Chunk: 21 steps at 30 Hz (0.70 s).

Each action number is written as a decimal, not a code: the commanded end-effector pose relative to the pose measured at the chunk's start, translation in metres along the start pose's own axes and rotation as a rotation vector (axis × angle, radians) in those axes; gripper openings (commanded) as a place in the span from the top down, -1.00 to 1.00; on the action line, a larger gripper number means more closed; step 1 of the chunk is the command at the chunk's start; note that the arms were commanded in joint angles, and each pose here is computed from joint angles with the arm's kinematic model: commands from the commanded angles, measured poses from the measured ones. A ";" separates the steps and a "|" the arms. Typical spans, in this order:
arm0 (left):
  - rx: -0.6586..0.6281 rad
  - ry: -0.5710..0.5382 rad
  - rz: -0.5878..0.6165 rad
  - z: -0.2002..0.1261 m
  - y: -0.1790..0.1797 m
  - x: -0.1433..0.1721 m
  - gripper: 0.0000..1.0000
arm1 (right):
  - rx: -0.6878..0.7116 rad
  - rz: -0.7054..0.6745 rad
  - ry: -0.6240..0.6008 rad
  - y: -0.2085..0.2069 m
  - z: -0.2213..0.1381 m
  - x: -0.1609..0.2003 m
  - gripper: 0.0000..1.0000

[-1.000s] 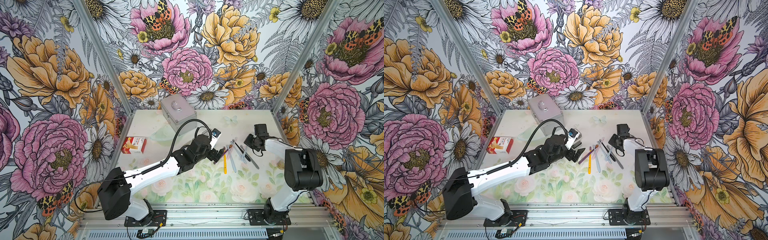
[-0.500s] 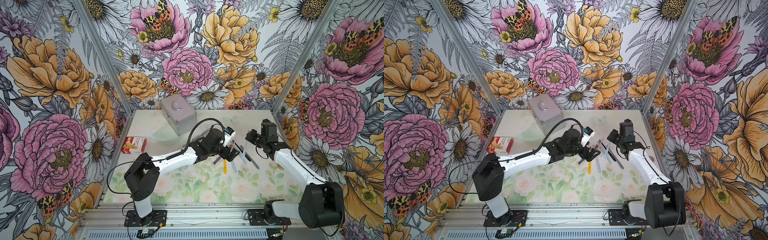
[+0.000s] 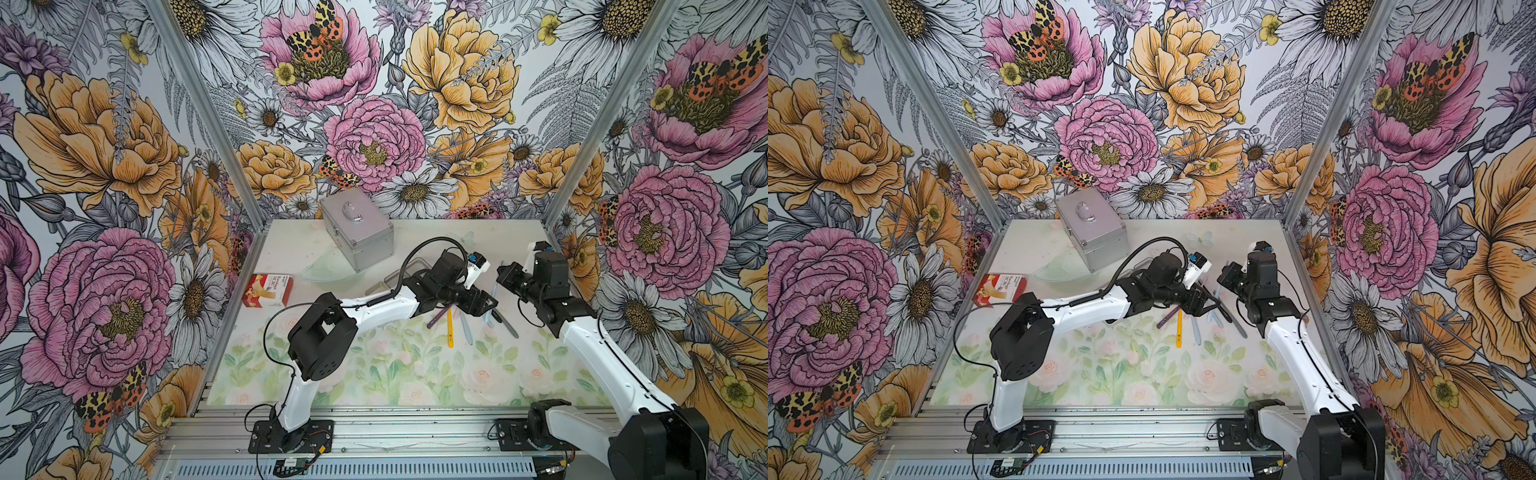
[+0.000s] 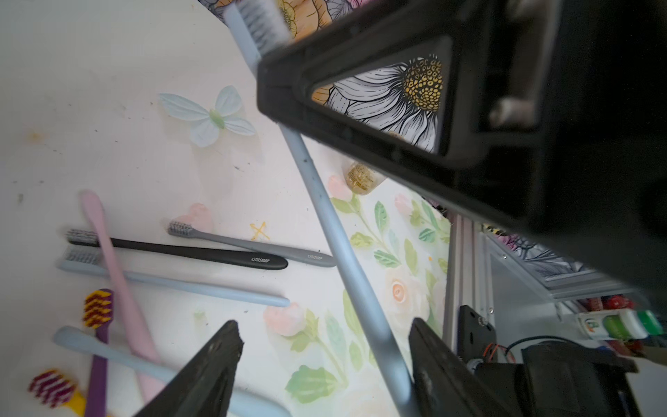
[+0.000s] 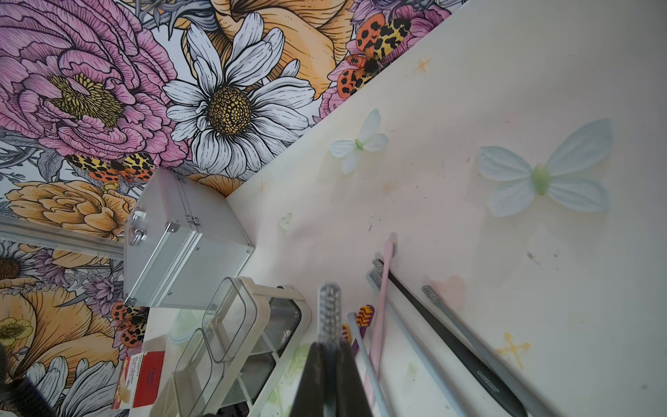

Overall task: Place the toothbrush into the toothbrush holder
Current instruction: Pick up the toothbrush from the center of the board.

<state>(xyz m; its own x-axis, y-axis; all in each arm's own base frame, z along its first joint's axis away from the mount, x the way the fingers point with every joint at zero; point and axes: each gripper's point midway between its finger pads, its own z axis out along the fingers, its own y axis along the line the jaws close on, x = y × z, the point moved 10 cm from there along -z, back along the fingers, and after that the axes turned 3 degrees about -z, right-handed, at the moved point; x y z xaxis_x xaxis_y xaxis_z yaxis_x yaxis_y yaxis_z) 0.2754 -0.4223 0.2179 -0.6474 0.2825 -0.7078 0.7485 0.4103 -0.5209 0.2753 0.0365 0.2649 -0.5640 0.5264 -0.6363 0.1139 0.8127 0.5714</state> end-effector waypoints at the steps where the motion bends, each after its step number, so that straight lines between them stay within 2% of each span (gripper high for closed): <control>1: 0.059 -0.016 0.003 0.005 -0.007 -0.009 -0.28 | -0.042 0.011 0.021 0.004 -0.003 0.003 1.00; 4: 0.055 -0.007 -0.002 0.010 -0.002 -0.006 0.22 | -0.050 0.003 0.021 0.004 -0.005 0.004 1.00; 7: 0.066 -0.018 0.003 0.011 0.000 -0.004 0.54 | -0.053 -0.010 0.011 0.004 -0.009 0.006 1.00; 8: 0.075 -0.022 0.003 0.011 0.001 -0.004 0.68 | -0.053 -0.012 0.009 0.003 -0.010 0.006 1.00; 9: 0.083 -0.028 0.000 0.011 0.002 -0.003 0.91 | -0.056 -0.014 0.008 0.003 -0.011 0.007 1.00; 10: 0.092 -0.039 0.000 0.010 0.001 -0.004 1.00 | -0.059 -0.014 0.012 0.003 -0.011 0.008 1.00; 13: 0.109 -0.061 -0.023 0.008 0.005 -0.004 1.00 | -0.075 -0.022 0.010 0.002 -0.015 0.010 1.00; 16: 0.116 -0.069 -0.033 0.006 0.009 -0.004 1.00 | -0.091 -0.035 -0.012 0.002 -0.025 0.011 0.33; 18: 0.115 -0.074 -0.021 0.004 0.007 -0.003 1.00 | -0.104 -0.036 -0.019 0.002 -0.029 0.012 0.04; 21: 0.126 -0.078 -0.006 0.002 0.001 -0.004 1.00 | -0.113 -0.042 -0.013 0.001 -0.030 0.012 -0.06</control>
<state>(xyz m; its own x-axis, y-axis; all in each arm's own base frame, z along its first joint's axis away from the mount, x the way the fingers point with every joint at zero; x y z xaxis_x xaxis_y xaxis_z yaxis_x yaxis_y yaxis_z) 0.2863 -0.4239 0.2003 -0.6772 0.2300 -0.6989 0.7253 0.3685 -0.5815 0.2467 0.0364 0.2702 -0.5587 0.5078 -0.6558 0.0273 0.8015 0.5974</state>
